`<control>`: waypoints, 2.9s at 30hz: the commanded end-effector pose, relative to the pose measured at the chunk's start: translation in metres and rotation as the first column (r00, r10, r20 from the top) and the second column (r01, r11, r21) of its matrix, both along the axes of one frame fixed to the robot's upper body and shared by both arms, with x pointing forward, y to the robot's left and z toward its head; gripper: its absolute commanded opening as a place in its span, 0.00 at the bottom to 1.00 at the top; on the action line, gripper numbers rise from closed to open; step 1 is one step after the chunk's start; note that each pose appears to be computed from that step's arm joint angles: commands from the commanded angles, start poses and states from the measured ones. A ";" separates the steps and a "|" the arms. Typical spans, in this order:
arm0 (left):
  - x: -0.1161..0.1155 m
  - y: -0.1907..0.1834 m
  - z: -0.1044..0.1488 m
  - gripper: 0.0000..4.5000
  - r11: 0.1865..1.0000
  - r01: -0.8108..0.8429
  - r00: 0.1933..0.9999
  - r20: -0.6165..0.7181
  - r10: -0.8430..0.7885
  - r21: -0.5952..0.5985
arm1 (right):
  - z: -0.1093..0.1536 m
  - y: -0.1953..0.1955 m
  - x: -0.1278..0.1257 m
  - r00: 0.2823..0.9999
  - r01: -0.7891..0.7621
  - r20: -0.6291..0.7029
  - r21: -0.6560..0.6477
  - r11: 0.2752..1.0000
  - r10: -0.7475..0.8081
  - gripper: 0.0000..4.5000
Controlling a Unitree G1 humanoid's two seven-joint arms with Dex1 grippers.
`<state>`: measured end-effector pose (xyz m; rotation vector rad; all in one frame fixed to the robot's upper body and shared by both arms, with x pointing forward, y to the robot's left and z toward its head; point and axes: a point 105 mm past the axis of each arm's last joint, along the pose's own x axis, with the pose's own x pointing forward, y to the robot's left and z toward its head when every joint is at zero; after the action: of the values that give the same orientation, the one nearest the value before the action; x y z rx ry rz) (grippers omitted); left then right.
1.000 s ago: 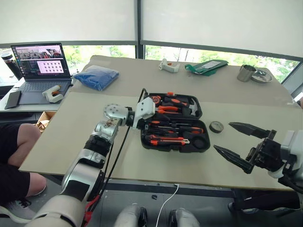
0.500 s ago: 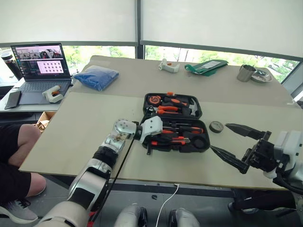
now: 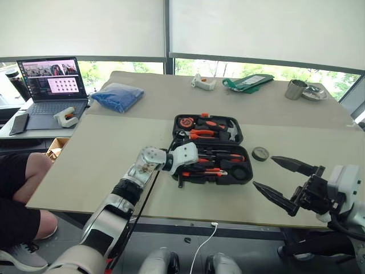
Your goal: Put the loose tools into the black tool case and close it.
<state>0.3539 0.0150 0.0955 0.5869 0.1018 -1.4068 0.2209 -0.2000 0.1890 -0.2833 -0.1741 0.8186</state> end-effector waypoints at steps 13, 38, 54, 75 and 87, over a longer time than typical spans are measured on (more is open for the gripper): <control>-0.013 0.016 -0.008 0.00 0.997 0.069 0.992 -0.103 -0.072 -0.031 | 0.006 -0.015 -0.004 0.998 0.058 0.033 -0.023 0.998 -0.057 1.00; -0.005 0.082 0.088 0.51 0.872 -0.024 0.998 0.044 0.053 -0.489 | -0.016 -0.079 -0.004 0.884 0.467 -0.027 0.045 0.883 -0.467 1.00; -0.045 0.139 0.078 0.99 0.887 -0.156 0.982 0.026 0.186 -0.434 | -0.033 -0.080 0.015 0.881 0.335 -0.271 -0.224 0.915 -0.388 1.00; -0.049 0.114 0.072 0.99 0.872 -0.156 0.985 -0.009 0.171 -0.464 | -0.030 -0.046 0.147 0.900 0.116 -0.258 -0.633 0.765 -0.351 1.00; -0.046 0.105 0.076 0.99 0.887 -0.097 0.994 0.001 0.110 -0.451 | -0.047 -0.031 0.170 0.864 0.064 -0.357 -0.623 0.780 -0.356 1.00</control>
<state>0.3097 0.1196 0.1649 0.2014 -0.1843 -1.2490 0.3842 -0.2305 0.1293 -0.6552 0.6259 0.6909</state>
